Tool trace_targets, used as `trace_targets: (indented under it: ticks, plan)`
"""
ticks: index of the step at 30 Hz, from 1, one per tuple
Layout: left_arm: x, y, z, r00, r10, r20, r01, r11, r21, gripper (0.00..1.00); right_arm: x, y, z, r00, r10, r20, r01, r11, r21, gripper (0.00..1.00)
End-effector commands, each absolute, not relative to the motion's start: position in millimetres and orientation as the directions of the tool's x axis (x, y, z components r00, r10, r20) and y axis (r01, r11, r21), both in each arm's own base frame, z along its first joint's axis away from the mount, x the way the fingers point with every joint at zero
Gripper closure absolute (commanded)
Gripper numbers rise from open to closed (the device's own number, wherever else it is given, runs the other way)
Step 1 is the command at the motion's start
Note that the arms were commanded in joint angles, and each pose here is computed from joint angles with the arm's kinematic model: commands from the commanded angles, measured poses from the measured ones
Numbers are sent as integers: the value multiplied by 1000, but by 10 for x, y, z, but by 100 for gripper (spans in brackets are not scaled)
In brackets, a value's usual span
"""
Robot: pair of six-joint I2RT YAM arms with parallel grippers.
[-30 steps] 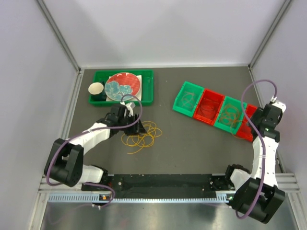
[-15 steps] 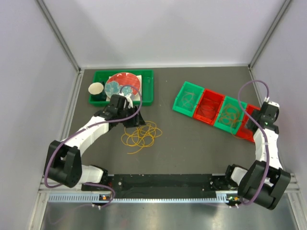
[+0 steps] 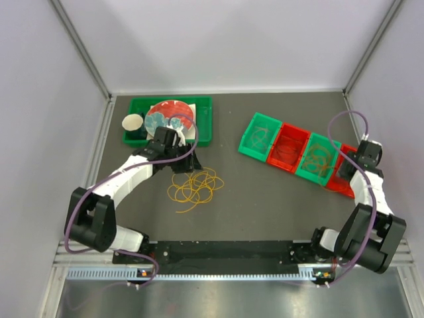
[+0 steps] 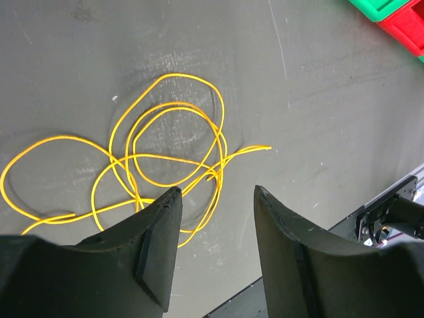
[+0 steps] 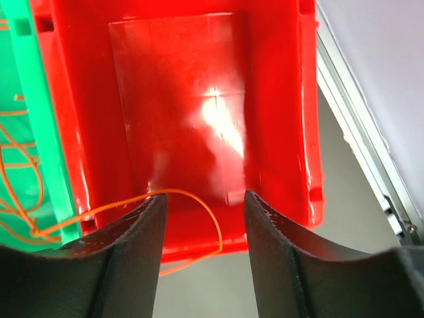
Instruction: Untangle the cables
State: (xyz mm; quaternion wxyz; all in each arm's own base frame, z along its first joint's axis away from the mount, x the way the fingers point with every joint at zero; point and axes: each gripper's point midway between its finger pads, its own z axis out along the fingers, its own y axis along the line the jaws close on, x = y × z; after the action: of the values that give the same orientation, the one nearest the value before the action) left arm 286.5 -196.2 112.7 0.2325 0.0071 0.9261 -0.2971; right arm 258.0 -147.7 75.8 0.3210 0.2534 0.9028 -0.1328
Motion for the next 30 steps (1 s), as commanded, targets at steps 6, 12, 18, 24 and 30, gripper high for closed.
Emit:
trace_targets:
  ticks: [6, 12, 18, 24, 30]
  plan:
    - [2989, -1982, 1239, -874, -134, -467, 167, 820, -548, 48, 2855, -1627, 863, -614, 347, -709, 552, 831, -72, 69]
    - [2971, -1974, 1231, -873, -134, -470, 169, 819, -547, 48, 2865, -1602, 930, -592, 358, -722, 559, 828, -47, 95]
    - [2976, -1986, 1242, -868, -136, -477, 175, 816, -551, 48, 2937, -1494, 1275, -530, 343, -776, 523, 852, 20, 100]
    - [2965, -1972, 1255, -858, -146, -492, 180, 813, -554, 48, 3195, -1179, 1913, -404, 328, -854, 414, 898, 149, 100]
    - [2928, -1972, 1227, -859, -144, -492, 184, 810, -557, 48, 3638, -833, 1867, -455, 289, -842, 345, 929, 132, 100]
